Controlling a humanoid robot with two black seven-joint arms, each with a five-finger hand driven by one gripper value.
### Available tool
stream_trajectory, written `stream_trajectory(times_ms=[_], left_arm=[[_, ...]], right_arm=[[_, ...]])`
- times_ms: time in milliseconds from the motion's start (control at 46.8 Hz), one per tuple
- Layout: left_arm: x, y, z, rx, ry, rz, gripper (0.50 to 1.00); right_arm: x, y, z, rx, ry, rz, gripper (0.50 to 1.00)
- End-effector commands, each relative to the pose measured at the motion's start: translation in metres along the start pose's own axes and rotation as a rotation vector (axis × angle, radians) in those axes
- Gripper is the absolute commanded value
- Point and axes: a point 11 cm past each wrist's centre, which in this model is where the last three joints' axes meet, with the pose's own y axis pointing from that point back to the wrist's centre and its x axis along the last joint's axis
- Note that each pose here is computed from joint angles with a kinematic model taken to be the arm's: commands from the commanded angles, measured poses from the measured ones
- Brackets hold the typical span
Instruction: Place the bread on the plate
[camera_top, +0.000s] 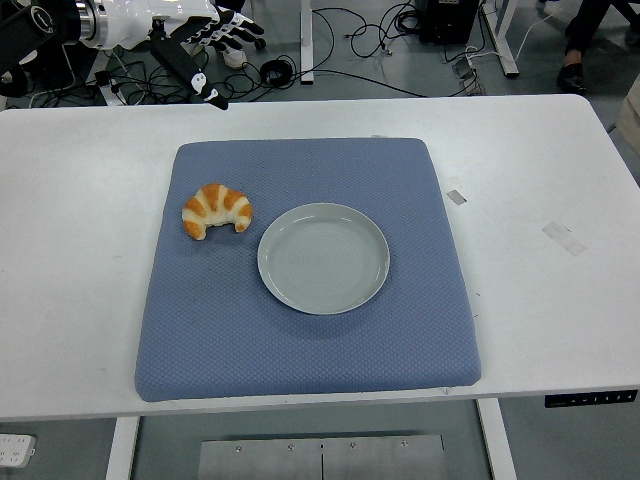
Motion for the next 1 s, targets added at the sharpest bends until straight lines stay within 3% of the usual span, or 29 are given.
stream_trajectory(times_ms=[0,299,662,983], left_arm=[[-0.004,-0.001,-0.001,0.011,-0.015,-0.020,0.968],[-0.032,-0.008,-0.022,0.063,-0.036,-0.120,0.966],[-0.083,-0.007,-0.067,0.147,-0.048,-0.247,0.963],[-0.099,-0.010,-0.083,0.156,-0.039,-0.241,0.957]], right_arm=[[0.000,0.000,0.000,0.000,0.001,0.000,1.000],[0.000,0.000,0.000,-0.002,0.001,0.000,1.000],[0.000,0.000,0.000,0.000,0.001,0.000,1.000],[0.000,0.000,0.000,0.000,0.002,0.000,1.000]])
